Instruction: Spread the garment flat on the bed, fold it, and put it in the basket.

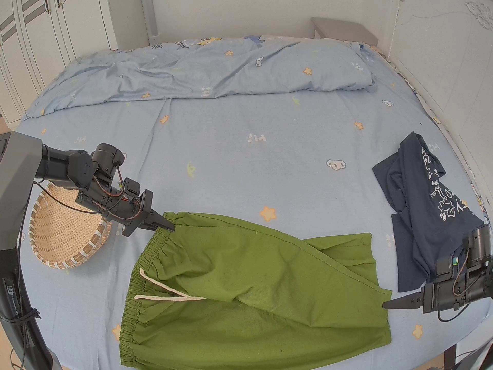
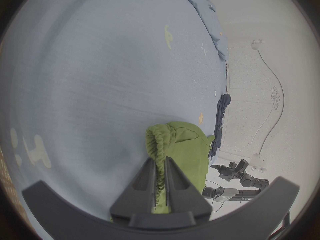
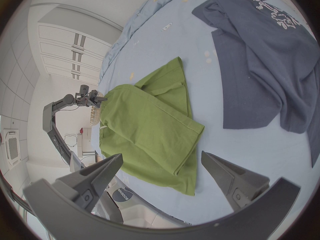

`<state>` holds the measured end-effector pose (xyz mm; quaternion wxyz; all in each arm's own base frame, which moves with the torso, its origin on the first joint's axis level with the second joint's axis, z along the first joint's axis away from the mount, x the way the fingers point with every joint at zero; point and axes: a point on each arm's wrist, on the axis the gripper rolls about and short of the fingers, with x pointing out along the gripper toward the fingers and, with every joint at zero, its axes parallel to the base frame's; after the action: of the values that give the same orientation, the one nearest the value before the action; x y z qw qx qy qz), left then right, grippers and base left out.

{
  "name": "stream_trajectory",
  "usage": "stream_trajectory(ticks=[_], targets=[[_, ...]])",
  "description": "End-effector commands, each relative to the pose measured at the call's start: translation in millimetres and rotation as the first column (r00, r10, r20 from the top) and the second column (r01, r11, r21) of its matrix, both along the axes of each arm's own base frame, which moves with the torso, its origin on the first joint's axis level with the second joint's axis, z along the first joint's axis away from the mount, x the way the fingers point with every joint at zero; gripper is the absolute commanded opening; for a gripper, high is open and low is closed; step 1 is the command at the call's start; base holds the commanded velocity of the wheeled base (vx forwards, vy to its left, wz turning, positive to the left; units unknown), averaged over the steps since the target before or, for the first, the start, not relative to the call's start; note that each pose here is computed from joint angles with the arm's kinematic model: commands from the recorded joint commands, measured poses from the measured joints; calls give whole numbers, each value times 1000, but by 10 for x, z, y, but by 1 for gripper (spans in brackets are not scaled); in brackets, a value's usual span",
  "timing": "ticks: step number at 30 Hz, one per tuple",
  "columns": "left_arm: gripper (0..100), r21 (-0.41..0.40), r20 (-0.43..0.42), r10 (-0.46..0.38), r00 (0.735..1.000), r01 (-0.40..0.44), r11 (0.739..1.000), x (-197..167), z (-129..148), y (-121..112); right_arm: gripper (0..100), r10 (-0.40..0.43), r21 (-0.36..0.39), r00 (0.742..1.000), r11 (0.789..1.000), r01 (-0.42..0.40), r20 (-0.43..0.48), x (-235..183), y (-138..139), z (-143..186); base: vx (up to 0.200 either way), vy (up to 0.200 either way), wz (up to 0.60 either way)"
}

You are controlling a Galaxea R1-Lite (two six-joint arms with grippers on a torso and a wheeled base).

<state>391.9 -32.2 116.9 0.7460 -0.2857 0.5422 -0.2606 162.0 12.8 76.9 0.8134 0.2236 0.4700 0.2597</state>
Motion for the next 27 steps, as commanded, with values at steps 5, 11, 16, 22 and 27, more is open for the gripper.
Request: stream_trajectory(ticks=[5,11,16,22,27], targets=[[0,1,14,1,1000,-1,1000,-26,53,7,100,9,2,995,1000,-9,-102,293,13,-349,0,0,0],[0,2,15,0,1000,0,1000,-26,53,7,100,19,7,996,1000,-19,-89,396,44,-436,0,0,0],[0,3,12,-4,1000,4,1000,-32,45,1,100,18,12,999,1000,-18,-51,461,61,-414,0,0,0],[0,3,14,-4,1000,4,1000,-30,46,1,100,-3,25,1000,1000,4,-29,484,52,-385,0,0,0],[0,3,14,-2,1000,2,1000,-30,46,7,100,-19,31,1000,999,19,-25,490,45,-367,0,0,0]])
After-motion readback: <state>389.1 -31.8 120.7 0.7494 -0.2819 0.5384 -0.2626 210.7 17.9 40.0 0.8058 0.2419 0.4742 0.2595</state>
